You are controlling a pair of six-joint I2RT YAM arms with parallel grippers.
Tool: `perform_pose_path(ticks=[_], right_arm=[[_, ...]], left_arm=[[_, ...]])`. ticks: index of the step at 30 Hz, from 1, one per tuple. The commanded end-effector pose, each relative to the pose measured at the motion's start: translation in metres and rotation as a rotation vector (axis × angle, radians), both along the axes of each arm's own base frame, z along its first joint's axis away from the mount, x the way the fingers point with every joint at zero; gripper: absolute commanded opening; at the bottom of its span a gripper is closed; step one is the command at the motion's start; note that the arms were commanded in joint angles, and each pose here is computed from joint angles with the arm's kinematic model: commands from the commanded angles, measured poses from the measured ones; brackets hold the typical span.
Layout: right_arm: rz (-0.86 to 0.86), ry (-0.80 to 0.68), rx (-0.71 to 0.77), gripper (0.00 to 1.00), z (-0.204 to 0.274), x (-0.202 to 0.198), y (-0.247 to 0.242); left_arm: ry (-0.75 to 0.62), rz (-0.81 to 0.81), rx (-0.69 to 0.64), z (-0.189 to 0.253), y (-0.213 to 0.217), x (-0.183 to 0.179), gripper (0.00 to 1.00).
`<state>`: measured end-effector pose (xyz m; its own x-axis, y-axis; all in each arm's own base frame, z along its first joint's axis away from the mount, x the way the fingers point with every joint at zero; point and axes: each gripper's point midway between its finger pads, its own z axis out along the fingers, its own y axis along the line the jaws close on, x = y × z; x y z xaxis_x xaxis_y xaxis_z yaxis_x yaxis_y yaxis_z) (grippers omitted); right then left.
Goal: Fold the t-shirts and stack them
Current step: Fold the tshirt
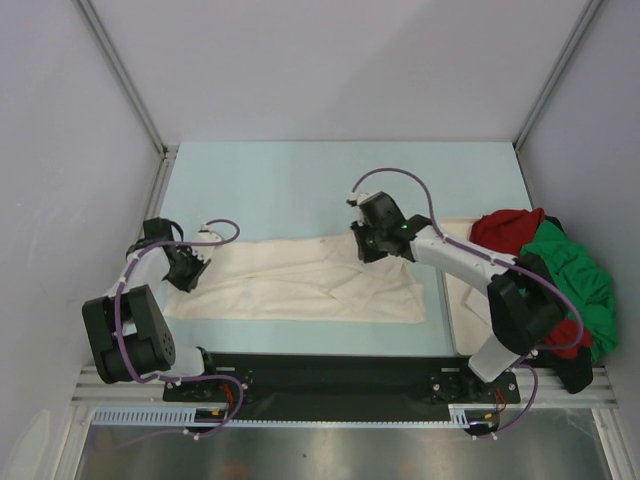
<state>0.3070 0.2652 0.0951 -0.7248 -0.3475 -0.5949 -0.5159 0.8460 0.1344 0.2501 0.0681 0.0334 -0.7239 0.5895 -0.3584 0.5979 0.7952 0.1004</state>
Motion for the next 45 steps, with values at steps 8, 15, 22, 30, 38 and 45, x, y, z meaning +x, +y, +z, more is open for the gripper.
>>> perform_pose_path(ticks=[8,15,22,30,38,45], right_arm=[[-0.494,-0.010,0.181,0.34,0.009,-0.005,-0.087],[-0.583,0.030,0.233,0.33,-0.008,-0.003,-0.110],[-0.583,0.036,0.293,0.32,-0.009,0.000,-0.105],[-0.588,0.068,0.312,0.31,-0.024,-0.003,-0.100],[-0.583,0.087,0.313,0.26,-0.032,-0.004,-0.098],[-0.585,0.100,0.305,0.18,-0.038,-0.004,-0.098]], left_arm=[[-0.112,-0.126,-0.127,0.049,-0.030,0.016,0.56],[-0.326,-0.175,-0.307,0.121,-0.127,0.069,0.73],[-0.226,-0.216,-0.359,0.097,-0.259,0.087,0.69],[-0.073,-0.112,-0.380,0.041,-0.329,0.103,0.58],[0.003,-0.186,-0.408,0.016,-0.365,0.085,0.50],[0.041,-0.193,-0.389,-0.004,-0.367,0.081,0.36]])
